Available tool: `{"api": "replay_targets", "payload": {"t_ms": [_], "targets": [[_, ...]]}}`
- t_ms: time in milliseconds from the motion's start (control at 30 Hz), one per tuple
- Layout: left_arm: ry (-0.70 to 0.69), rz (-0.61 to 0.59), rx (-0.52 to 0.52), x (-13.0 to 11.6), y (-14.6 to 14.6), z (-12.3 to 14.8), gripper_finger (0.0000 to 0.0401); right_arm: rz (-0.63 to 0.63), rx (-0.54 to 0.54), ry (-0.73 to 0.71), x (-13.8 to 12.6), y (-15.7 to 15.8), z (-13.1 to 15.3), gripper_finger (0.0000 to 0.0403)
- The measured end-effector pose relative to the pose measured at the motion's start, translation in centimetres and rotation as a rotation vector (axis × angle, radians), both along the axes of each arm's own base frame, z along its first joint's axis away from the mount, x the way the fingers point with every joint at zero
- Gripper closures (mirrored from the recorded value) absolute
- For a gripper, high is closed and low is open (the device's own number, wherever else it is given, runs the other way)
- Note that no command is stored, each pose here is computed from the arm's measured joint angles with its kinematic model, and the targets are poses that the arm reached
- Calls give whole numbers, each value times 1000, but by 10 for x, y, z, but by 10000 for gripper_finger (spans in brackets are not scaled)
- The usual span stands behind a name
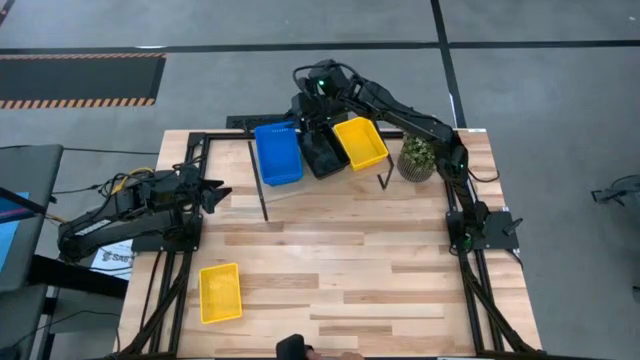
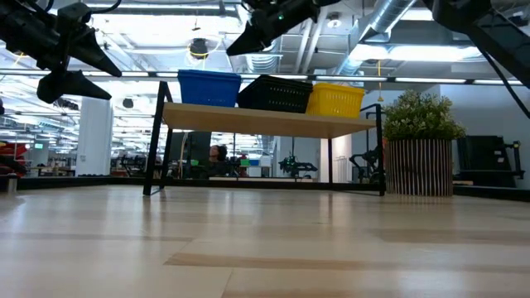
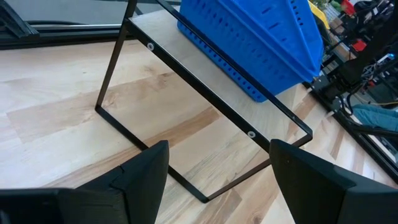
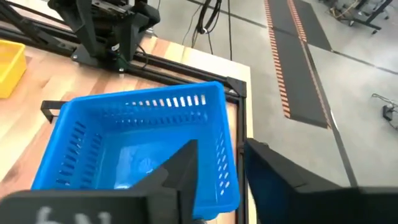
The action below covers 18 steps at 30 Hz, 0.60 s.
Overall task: Stack baskets on shelf by color
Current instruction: Stack the blue bin on the blue bins on the shelf
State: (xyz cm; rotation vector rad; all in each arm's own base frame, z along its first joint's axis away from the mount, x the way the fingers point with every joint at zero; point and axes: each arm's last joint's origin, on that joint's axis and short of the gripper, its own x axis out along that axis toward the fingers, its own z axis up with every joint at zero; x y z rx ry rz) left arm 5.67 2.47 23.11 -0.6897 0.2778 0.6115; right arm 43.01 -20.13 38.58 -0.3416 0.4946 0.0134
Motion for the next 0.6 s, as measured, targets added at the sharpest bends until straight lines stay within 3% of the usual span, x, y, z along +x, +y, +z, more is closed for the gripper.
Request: {"api": "replay_targets", "payload": {"t_ms": [167,367,600], "targets": [[0,1,0,0,0,0,136,-67,-5,-13,1,3,5,214],[-2,2,-3,0,0,0,136,-73,-9,-14,3,24,13,206],[1,23,7,0,1,0,136,-356,-115,-130,22,27,14,236]]}}
